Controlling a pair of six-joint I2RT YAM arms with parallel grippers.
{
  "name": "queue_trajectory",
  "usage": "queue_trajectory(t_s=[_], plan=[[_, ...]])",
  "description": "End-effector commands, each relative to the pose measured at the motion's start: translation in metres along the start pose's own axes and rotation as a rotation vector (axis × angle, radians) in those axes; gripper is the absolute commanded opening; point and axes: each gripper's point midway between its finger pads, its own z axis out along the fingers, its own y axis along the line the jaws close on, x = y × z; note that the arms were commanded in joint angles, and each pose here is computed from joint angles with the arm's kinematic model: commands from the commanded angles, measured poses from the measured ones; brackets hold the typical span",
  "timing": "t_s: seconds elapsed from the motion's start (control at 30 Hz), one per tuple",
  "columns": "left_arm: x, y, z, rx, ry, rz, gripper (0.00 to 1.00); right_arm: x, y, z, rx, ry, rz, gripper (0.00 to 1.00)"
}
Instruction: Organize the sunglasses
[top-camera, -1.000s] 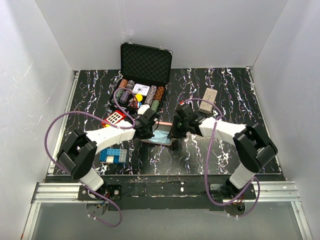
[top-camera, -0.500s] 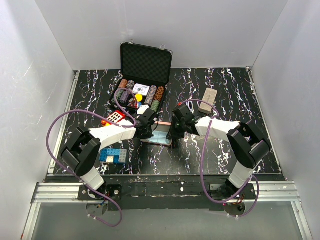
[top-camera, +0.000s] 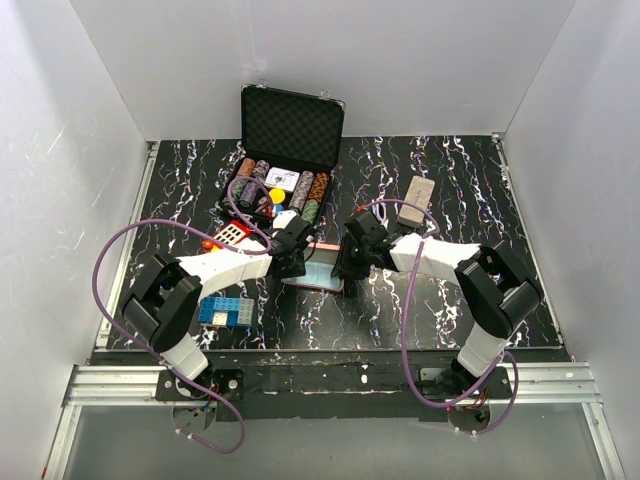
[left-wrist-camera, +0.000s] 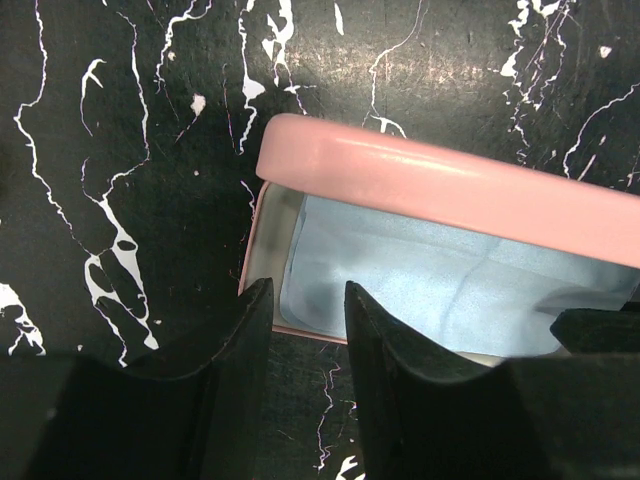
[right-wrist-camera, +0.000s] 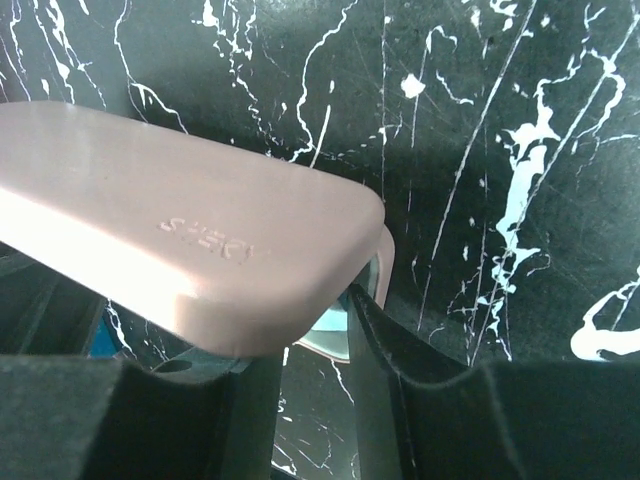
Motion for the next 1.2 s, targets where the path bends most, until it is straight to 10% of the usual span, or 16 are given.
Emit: queue_trajectory(t_s=[0.0, 0.47, 0.63, 1.17], plan=[[-0.009, 0.002, -0.003, -0.011, -0.026, -0.014, 0.39, -0.014, 0.022, -0.021, -0.038, -0.061, -0.022, 0.4], [-0.024, -0.012, -0.066, 0.21, -0.082, -0.072, 0.98, -0.019, 0.006, -0.074, -0.001, -0.184, -0.069, 0.65], [-0.031, -0.004, -0.104, 0.283, -0.133, -0.109, 0.98, -0.042, -0.025, -0.106, 0.119, -0.355, -0.124, 0.87], [-0.006, 0.034, -0.138, 0.286, -0.133, -0.201, 0.98, -0.179, -0.055, -0.063, 0.127, -0.234, -0.125, 0.86]])
